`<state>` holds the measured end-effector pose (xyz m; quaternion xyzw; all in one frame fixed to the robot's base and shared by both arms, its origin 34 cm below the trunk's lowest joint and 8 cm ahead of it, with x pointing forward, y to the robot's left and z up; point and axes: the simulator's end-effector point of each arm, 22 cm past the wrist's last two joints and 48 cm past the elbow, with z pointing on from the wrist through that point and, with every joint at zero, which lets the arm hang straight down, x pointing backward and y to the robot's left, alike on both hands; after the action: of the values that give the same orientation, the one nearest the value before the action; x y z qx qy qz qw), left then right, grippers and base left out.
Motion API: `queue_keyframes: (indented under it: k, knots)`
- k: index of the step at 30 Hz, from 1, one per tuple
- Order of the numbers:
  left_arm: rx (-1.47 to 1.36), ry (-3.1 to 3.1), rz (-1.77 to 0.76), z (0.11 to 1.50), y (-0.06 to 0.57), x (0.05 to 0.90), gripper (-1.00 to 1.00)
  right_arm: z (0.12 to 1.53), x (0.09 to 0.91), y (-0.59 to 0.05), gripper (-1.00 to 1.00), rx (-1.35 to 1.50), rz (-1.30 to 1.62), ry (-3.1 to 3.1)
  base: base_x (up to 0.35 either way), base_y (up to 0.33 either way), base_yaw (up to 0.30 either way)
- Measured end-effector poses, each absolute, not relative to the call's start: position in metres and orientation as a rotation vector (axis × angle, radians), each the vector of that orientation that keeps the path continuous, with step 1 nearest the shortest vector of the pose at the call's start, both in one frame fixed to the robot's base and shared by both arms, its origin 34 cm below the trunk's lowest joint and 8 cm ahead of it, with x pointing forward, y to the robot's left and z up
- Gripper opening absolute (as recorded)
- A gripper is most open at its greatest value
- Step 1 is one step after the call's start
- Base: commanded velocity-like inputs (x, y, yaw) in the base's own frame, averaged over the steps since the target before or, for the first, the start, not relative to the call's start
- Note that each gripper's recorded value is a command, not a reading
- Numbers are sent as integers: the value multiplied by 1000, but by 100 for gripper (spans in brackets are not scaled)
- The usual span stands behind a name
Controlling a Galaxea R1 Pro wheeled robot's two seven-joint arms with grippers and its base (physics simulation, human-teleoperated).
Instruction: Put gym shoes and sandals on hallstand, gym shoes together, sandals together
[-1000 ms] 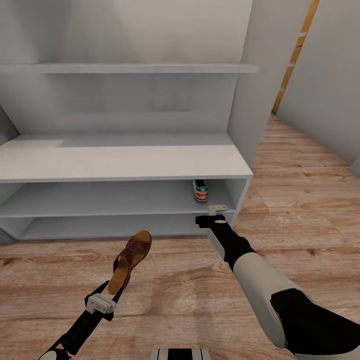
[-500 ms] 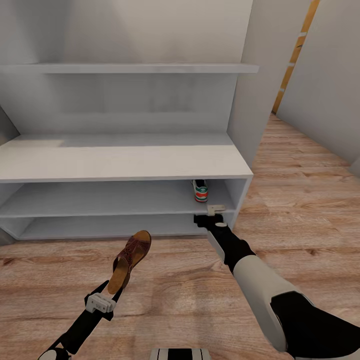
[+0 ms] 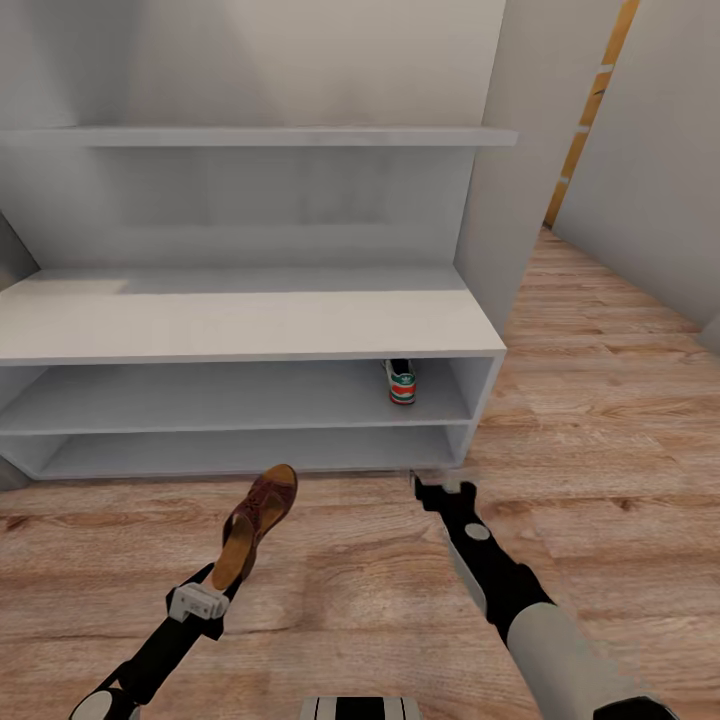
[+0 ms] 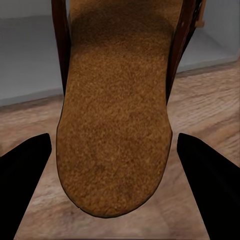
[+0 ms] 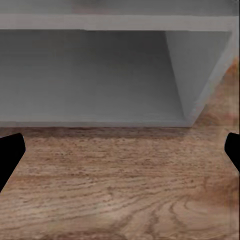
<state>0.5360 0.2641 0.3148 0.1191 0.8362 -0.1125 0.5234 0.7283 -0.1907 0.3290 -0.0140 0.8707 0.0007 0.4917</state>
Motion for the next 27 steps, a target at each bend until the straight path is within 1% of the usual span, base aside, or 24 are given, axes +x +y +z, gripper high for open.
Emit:
queue_keyframes:
  k: [3, 4, 8, 12, 15, 27]
  knots:
    - [284, 2008, -275, 314, 265, 536, -100, 313, 686, -224, 100, -49, -27, 2096, 0, 0, 0]
    - [284, 2008, -275, 314, 265, 536, -100, 313, 685, -224, 100, -50, -27, 2096, 0, 0, 0]
    - [292, 2011, -293, 314, 262, 534, -100, 308, 628, -257, 100, -68, -53, 2076, 0, 0, 0]
    - [295, 2012, -301, 314, 261, 534, -100, 310, 601, -275, 100, -65, -71, 2069, 0, 0, 0]
    - [299, 2013, -309, 314, 260, 533, -100, 321, 571, -301, 100, -41, -105, 2050, 0, 0, 0]
    - [303, 2014, -317, 313, 259, 532, -100, 364, 530, -356, 100, 6, -167, 1976, 0, 0, 0]
